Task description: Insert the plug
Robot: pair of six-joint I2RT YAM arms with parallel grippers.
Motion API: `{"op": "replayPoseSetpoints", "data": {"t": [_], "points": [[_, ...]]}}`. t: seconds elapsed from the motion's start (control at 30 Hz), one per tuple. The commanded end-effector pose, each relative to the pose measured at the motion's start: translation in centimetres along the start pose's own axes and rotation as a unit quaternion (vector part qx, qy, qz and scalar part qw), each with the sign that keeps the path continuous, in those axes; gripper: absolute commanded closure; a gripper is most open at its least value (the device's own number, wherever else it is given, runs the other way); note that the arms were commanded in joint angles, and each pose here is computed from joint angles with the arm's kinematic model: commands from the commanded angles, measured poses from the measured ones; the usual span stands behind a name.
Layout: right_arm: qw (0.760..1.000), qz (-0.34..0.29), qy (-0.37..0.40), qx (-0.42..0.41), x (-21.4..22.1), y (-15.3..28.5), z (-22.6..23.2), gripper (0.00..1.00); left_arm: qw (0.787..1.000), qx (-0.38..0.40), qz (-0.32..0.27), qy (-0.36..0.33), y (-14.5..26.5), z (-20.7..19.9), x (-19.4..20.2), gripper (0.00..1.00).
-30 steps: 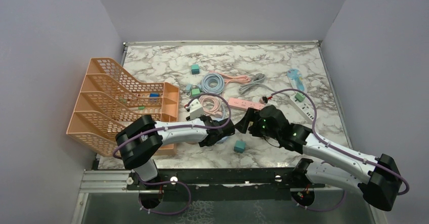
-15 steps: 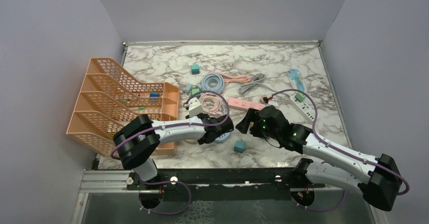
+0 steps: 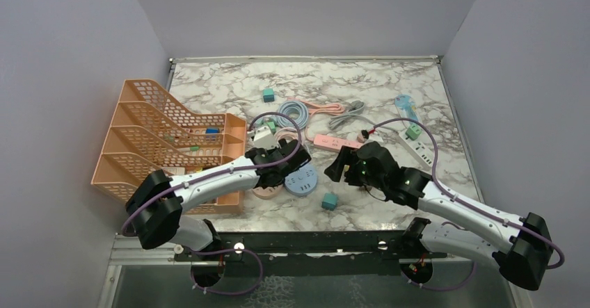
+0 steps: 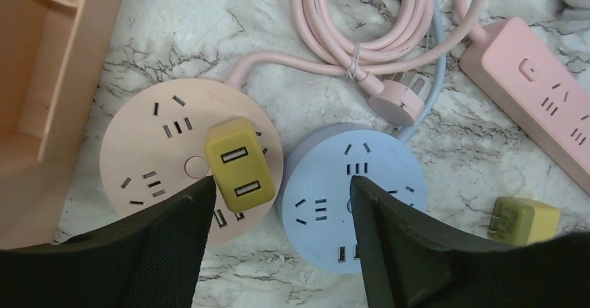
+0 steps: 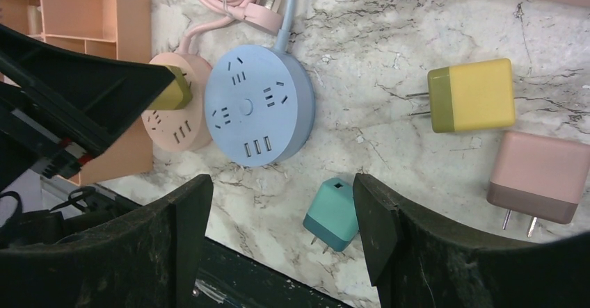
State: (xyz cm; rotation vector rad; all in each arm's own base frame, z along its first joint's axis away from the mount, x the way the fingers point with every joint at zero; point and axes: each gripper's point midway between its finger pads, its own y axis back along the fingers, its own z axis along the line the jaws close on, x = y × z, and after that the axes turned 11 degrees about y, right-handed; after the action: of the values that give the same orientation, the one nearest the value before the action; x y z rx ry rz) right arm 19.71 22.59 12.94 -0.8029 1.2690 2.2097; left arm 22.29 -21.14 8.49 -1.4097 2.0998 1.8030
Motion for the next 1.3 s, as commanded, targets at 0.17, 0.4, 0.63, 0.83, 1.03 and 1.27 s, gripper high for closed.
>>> {"op": "replayPoseSetpoints", "data": {"t": [0.17, 0.4, 0.63, 0.83, 1.03, 1.27], "points": [[0.998, -0.012, 0.057, -0.012, -1.4, 0.4, 0.8, 0.26, 0.999, 0.02, 0.007, -0.03, 0.7, 0.9, -3.0, 0.27], [0.995, 0.001, 0.097, -0.003, -1.8, -0.3, 1.1, 0.26, 0.997, 0.037, 0.053, -0.033, 1.1, 0.3, -2.2, 0.28], [0.996, 0.008, 0.09, -0.003, -1.4, -0.6, 1.1, 0.26, 0.996, 0.006, 0.084, 0.007, -0.2, 1.3, -0.1, 0.3], [0.996, 0.009, 0.09, -0.007, -1.3, -0.5, 1.1, 0.26, 0.998, -0.01, 0.069, 0.0, -1.5, 1.1, -0.4, 0.38], [0.996, 0.01, 0.091, -0.007, -1.1, -0.5, 1.0, 0.26, 0.998, -0.029, 0.054, -0.006, -2.6, 1.4, -1.0, 0.42], [0.996, 0.013, 0.091, -0.007, -0.8, -0.6, 0.8, 0.26, 0.998, -0.041, 0.05, -0.018, -3.3, 1.7, -1.2, 0.55]]}}
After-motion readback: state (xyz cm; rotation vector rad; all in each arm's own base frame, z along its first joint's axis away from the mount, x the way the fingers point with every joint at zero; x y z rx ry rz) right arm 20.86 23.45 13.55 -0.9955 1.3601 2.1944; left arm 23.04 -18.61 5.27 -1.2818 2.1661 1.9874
